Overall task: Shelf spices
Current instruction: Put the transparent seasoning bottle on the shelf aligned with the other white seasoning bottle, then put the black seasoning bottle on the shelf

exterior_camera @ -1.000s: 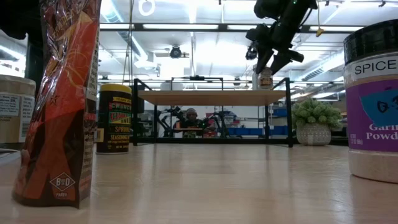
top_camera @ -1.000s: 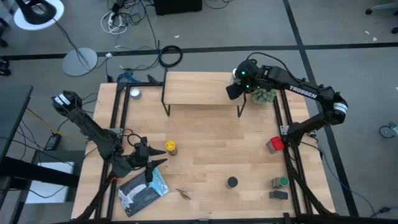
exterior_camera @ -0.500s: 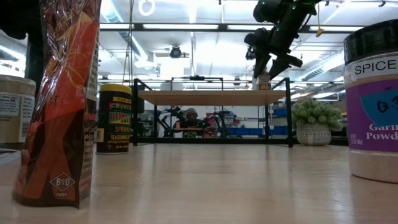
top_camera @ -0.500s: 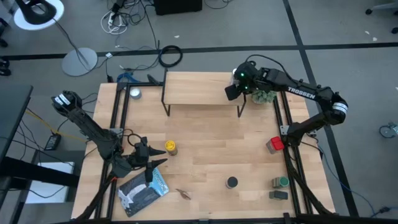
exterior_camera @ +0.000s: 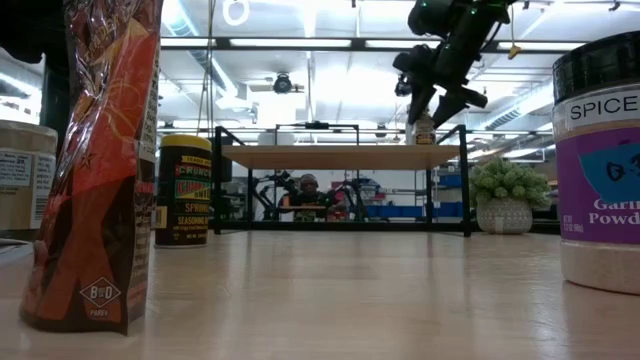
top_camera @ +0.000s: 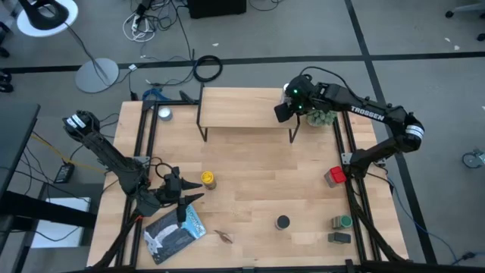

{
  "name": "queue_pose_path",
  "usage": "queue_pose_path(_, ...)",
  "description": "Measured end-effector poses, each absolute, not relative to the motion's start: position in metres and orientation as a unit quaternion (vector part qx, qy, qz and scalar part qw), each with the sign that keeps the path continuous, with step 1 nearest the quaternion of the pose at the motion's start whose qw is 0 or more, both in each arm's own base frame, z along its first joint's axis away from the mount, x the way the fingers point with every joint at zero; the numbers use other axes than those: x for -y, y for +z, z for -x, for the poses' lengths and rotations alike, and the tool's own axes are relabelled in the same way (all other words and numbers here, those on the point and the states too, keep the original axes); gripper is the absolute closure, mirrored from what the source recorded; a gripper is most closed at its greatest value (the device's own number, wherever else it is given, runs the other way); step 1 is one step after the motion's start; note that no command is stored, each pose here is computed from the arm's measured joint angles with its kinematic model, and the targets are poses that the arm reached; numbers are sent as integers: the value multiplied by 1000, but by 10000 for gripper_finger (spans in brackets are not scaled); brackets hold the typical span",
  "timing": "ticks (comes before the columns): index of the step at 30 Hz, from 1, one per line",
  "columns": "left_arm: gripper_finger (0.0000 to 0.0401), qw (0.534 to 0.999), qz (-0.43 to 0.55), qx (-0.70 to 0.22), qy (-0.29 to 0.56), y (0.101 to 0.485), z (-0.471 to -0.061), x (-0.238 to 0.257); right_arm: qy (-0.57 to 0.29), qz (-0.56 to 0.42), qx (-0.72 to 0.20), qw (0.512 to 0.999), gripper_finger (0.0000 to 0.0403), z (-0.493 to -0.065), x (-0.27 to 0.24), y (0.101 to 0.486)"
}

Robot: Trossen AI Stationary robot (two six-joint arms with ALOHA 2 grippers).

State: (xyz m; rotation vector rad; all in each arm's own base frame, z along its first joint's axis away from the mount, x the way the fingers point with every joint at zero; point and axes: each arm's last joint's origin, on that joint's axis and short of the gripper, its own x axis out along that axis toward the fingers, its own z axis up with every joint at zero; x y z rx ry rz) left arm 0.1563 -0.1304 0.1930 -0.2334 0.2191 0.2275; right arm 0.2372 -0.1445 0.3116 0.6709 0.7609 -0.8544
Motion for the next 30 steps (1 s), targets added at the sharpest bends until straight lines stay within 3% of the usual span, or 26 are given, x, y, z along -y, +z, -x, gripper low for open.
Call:
queue_pose_path(12,241,981,116,-109,113,193,-156,130,-390,-299,-305,815,185,-211,125,343)
queue_pose_path(20,241,981,115,-109,113,193,-156,130,-352,-281,-296,842,186,-195,70,363)
queue_pose_path(30,241,981,117,-111,109,193,-156,131,-290,-271,-318,861,186,-202,-10,359)
